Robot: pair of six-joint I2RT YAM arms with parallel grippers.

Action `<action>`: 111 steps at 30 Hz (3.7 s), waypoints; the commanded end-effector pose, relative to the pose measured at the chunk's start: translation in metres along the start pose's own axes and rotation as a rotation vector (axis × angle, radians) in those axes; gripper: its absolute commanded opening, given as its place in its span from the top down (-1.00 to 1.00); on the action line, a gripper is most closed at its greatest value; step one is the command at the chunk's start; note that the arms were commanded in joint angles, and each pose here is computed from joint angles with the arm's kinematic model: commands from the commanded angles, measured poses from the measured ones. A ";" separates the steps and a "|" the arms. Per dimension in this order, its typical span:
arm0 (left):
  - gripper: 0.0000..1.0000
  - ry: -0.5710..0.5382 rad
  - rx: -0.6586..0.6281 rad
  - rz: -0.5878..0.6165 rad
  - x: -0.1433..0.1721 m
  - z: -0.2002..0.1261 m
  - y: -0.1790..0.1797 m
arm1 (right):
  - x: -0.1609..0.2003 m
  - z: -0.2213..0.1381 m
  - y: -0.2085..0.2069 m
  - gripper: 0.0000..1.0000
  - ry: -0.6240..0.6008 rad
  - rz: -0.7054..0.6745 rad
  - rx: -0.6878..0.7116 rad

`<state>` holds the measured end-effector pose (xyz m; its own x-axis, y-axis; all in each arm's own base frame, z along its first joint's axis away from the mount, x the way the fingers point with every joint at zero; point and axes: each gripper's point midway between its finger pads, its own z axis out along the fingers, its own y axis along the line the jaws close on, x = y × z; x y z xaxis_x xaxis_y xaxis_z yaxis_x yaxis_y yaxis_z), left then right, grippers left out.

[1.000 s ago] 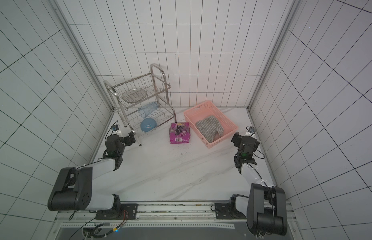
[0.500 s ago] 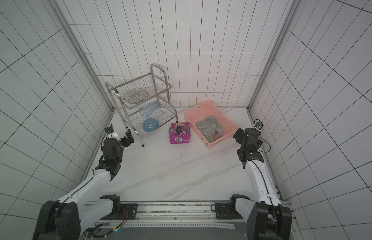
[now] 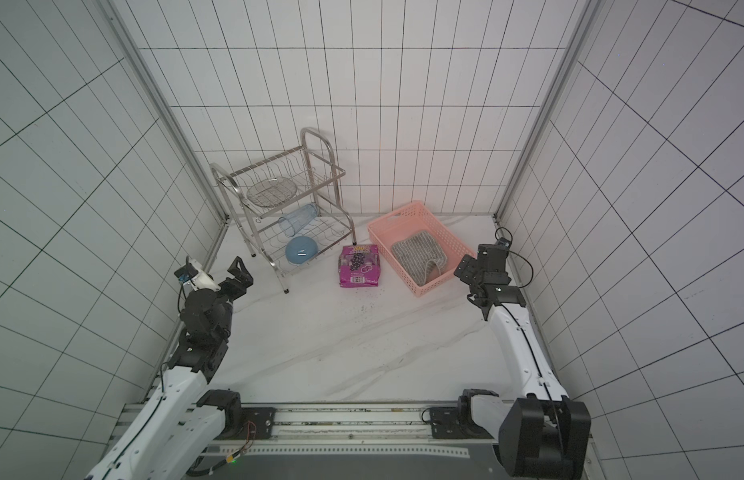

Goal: Fold the square dishcloth
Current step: Pick up the cleaning item from the bin.

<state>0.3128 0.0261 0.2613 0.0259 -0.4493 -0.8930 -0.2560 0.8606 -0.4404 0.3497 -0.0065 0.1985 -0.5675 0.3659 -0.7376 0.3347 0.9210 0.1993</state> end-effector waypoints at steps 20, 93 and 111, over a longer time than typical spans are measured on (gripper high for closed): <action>-0.96 0.233 0.491 -0.016 0.030 -0.007 -0.159 | 0.053 0.063 0.108 -0.25 0.326 -0.098 -0.069; -0.97 0.336 0.213 0.021 0.060 0.032 -0.113 | 0.047 0.138 0.094 1.00 0.257 -0.218 0.281; -0.97 0.364 0.194 0.067 0.051 0.030 -0.115 | -0.029 -0.032 0.203 1.00 0.103 -0.303 -0.255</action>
<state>0.3717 -0.0899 0.2523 -0.3423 -0.4256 -0.8377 -0.0651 0.9001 -0.4308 0.4264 0.1498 0.2498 -0.6985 0.1121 -0.7068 0.0563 0.9932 0.1019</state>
